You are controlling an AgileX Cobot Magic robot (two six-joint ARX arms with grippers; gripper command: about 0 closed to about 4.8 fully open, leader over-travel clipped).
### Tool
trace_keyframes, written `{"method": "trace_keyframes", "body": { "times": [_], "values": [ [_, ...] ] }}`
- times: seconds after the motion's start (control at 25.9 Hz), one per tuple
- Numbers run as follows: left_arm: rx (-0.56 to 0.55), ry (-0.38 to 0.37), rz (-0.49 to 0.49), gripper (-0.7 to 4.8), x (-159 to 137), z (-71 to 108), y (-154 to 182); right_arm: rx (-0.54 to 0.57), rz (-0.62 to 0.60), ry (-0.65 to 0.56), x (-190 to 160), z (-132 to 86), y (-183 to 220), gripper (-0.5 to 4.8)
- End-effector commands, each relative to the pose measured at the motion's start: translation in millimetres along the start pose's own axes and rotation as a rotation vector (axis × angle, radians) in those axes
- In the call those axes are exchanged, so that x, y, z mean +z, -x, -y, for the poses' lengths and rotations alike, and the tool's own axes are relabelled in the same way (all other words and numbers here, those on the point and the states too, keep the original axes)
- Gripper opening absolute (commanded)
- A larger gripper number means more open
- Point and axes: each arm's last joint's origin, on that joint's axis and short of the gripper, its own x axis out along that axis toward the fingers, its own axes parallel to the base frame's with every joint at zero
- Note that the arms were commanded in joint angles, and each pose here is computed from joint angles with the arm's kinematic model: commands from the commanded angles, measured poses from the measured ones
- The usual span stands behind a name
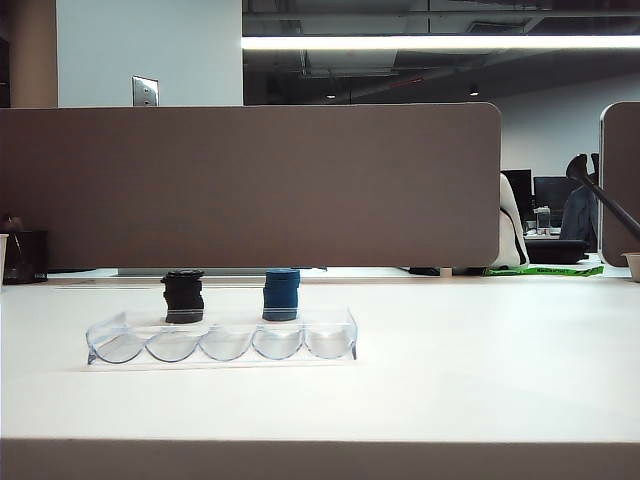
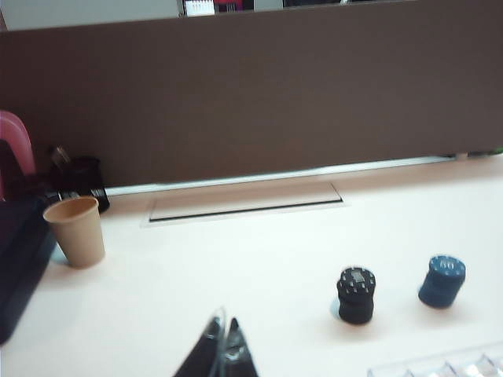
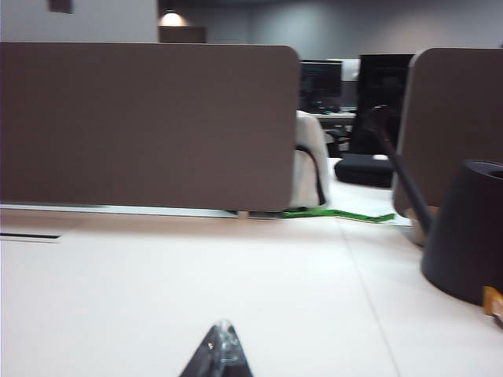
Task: Pick up the chip in the box and place it on the pile of chips with the same color.
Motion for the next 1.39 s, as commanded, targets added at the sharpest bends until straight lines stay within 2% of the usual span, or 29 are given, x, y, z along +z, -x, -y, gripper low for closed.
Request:
{"method": "trace_keyframes", "body": {
  "times": [0.04, 0.27, 0.35, 0.54, 0.89, 1.16, 1.31, 1.39],
  "values": [
    [-0.054, 0.014, -0.009, -0.03, -13.8, 3.8, -4.2, -0.012, 0.011, -0.004, 0.7, 0.3, 0.0, -0.05],
    [0.038, 0.035, -0.007, -0.03, -14.1, 4.2, -4.6, -0.009, 0.011, -0.004, 0.7, 0.2, 0.0, -0.05],
    [0.001, -0.004, -0.021, -0.03, -21.0, 7.7, -7.9, -0.008, 0.010, -0.005, 0.7, 0.1, 0.0, -0.05],
    [-0.021, 0.014, -0.059, -0.03, -39.2, 11.9, -15.0, -0.009, 0.011, -0.005, 0.7, 0.2, 0.0, -0.05],
    [0.003, 0.040, 0.043, -0.03, -61.1, 14.3, -27.0, -0.009, 0.011, -0.004, 0.8, 0.2, 0.0, -0.05],
    [0.020, 0.060, 0.033, -0.04, -77.9, 15.5, -31.2, -0.013, 0.007, 0.029, 0.4, 0.3, 0.0, -0.05],
    [-0.010, 0.064, 0.000, -0.04, -87.8, 17.4, -32.7, -0.013, -0.025, 0.034, -2.7, 0.3, 0.0, -0.05],
    [-0.032, 0.069, -0.007, -0.04, -88.7, 18.1, -32.7, -0.010, -0.086, 0.045, -8.5, 0.3, 0.4, -0.05]
  ]
}}
